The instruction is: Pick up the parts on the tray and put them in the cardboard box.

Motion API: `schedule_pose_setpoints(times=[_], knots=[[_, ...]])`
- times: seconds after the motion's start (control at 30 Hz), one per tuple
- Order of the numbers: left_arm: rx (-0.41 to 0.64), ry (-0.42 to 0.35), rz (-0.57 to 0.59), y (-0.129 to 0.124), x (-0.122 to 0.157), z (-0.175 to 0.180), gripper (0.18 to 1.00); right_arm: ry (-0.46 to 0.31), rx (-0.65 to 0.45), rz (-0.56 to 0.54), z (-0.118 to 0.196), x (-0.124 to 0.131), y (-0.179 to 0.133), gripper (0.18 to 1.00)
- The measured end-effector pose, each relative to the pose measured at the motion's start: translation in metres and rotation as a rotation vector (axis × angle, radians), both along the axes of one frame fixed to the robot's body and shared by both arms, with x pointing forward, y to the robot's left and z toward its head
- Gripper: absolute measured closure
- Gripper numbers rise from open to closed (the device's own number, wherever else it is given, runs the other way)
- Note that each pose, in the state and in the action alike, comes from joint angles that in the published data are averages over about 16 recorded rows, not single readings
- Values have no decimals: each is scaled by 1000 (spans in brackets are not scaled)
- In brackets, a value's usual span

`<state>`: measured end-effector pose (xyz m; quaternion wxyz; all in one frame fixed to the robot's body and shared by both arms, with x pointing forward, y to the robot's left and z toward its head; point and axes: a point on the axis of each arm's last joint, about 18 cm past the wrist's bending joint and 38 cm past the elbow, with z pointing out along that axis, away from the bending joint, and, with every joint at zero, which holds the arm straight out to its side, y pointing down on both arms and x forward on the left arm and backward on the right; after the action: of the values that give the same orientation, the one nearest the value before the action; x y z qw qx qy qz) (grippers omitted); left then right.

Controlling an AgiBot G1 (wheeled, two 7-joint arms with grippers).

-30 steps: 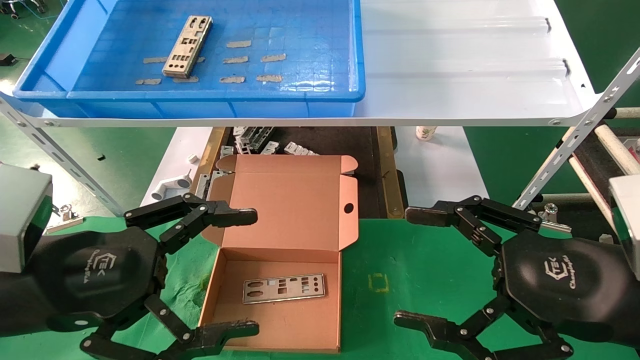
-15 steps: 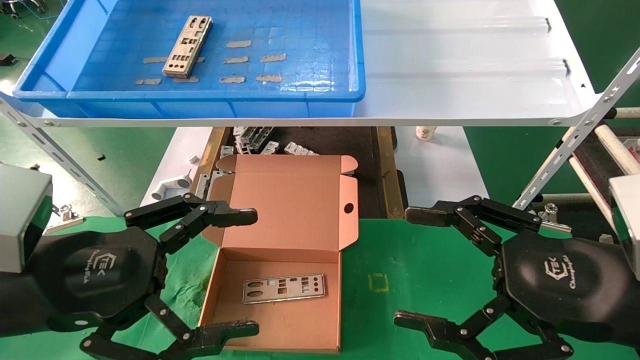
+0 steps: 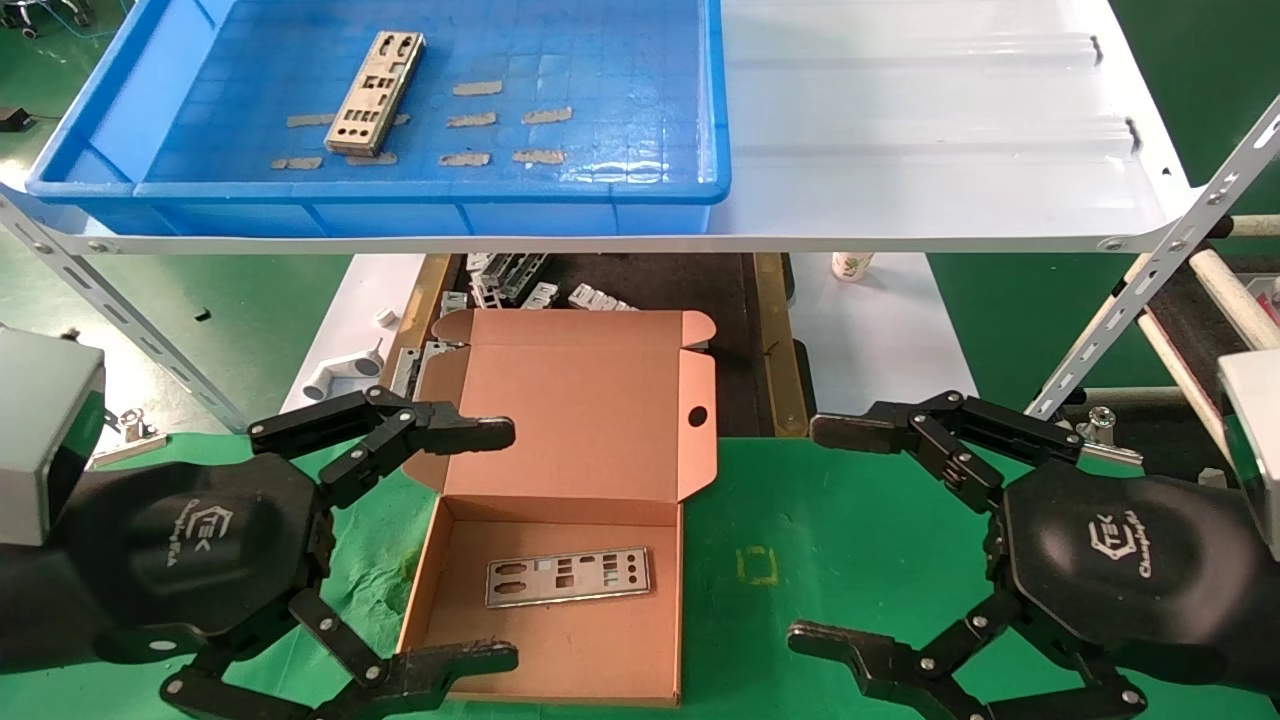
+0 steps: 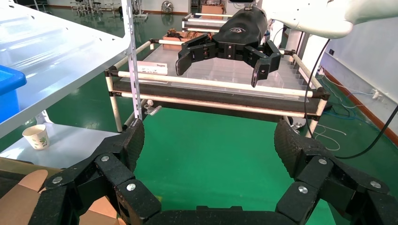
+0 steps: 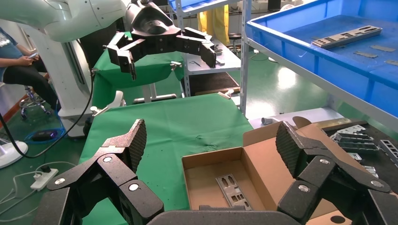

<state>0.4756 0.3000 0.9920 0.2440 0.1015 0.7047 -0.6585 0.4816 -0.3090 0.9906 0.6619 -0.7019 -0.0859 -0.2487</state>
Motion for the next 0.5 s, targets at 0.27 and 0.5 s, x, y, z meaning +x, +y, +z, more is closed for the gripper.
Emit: schedule_pose_setpoints(times=[0.27,0.5], knots=[[0,0,0,0,0,0,184,0,0,0,0,0,0,178],[0,0,0,0,0,0,184,0,0,0,0,0,0,178]])
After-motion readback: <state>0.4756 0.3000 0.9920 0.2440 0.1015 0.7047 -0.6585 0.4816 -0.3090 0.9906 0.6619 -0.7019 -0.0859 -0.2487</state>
